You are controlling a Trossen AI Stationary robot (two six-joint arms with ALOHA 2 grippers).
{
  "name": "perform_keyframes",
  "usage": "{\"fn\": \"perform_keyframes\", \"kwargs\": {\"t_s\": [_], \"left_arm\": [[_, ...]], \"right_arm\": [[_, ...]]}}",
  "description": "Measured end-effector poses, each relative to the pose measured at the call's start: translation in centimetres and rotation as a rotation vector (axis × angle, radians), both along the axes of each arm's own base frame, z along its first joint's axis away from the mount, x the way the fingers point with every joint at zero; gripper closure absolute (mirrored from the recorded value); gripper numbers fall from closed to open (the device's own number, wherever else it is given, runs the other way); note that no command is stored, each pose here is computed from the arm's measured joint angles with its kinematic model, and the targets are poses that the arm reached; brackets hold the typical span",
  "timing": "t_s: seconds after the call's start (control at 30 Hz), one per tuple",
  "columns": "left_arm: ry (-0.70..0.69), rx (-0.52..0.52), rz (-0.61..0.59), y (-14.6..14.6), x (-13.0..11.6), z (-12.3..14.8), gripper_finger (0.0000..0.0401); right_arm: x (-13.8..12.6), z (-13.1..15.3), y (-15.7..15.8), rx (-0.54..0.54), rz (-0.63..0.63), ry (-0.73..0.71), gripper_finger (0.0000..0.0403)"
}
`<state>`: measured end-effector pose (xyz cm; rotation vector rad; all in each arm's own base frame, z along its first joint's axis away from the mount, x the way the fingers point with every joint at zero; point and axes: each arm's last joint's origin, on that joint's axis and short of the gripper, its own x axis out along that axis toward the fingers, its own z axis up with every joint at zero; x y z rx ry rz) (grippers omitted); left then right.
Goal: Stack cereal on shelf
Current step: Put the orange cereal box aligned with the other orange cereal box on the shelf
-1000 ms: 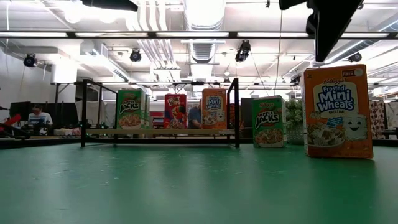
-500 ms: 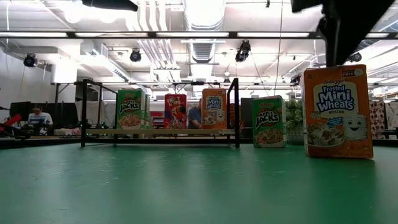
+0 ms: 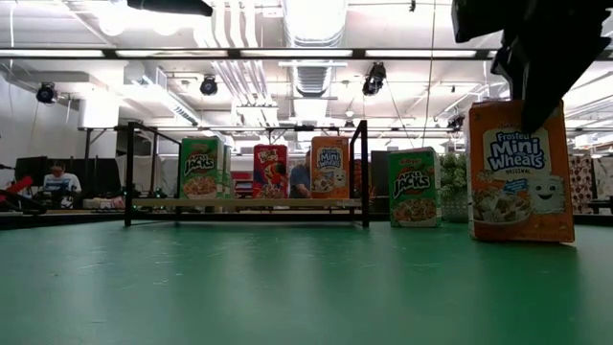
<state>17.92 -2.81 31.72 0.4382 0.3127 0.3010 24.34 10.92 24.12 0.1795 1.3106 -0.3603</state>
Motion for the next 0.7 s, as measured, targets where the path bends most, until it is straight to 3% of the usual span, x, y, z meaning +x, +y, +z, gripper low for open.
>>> {"fn": "perform_keyframes", "kwargs": {"t_s": [0.2,0.43,0.7], "left_arm": [[0.007,0.021,-0.005,0.0,0.0,0.0,0.0401],[-0.004,0.084,-0.023,0.0,0.0,0.4,0.0401],[-0.002,0.106,-0.020,0.2,-0.1,0.5,0.0401]], "right_arm": [[0.4,0.8,0.2,0.019,0.006,-0.039,0.0261],[1.4,2.3,-0.1,0.035,0.006,-0.109,0.0249],[4.2,4.5,-1.9,0.010,0.116,-0.278,0.0250]]}}
